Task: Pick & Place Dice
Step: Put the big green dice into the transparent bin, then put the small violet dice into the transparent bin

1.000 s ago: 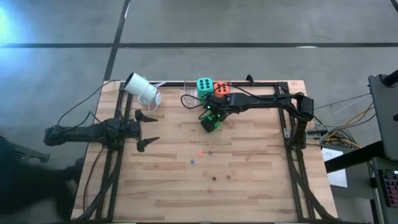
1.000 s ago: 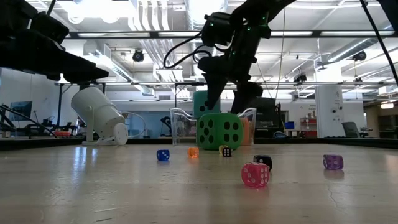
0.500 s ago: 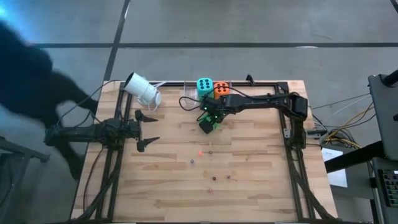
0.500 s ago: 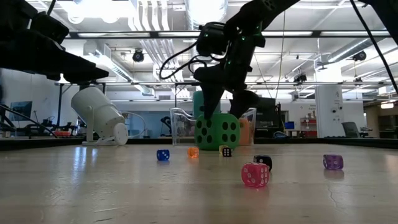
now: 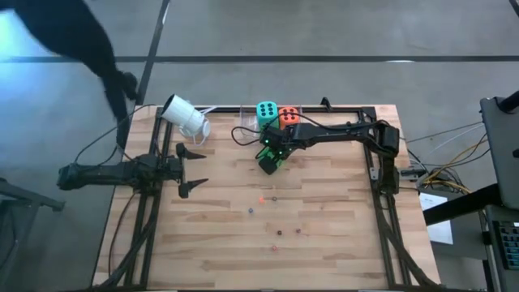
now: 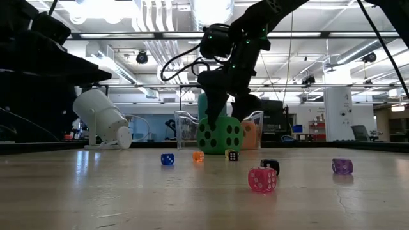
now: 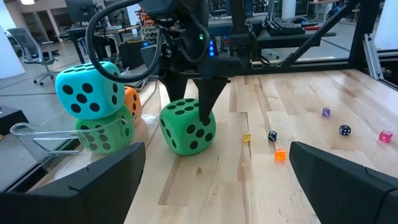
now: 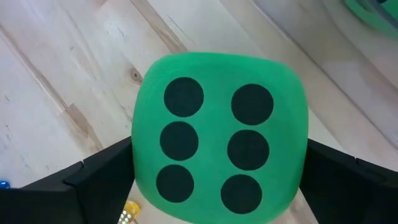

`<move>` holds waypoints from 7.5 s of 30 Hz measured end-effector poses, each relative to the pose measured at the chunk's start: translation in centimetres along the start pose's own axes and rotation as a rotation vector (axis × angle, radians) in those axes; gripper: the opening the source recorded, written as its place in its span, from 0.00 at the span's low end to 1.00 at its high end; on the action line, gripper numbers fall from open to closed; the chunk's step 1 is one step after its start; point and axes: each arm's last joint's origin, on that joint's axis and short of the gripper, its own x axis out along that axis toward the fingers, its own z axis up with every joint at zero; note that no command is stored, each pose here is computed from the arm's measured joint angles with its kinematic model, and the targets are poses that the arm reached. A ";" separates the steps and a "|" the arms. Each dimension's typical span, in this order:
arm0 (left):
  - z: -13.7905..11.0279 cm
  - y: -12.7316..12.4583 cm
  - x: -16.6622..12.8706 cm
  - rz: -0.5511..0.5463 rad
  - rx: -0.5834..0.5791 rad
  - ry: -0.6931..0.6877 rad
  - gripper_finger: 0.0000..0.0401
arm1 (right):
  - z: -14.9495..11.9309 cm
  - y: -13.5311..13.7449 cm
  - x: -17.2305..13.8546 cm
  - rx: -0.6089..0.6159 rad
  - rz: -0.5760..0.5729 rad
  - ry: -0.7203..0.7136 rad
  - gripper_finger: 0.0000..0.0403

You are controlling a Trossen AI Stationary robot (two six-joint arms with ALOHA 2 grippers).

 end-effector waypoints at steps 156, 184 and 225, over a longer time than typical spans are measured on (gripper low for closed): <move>0.0 0.0 0.0 -0.001 0.000 0.000 1.00 | 7.0 -14.6 -16.4 -0.864 -0.036 -0.169 0.99; 0.0 0.0 0.0 0.000 0.001 0.000 1.00 | -5.8 -2.7 -21.6 -0.971 0.013 -0.270 0.78; 0.0 0.0 0.0 0.000 0.001 0.000 1.00 | -21.7 5.3 -10.8 -0.781 0.253 -0.139 0.43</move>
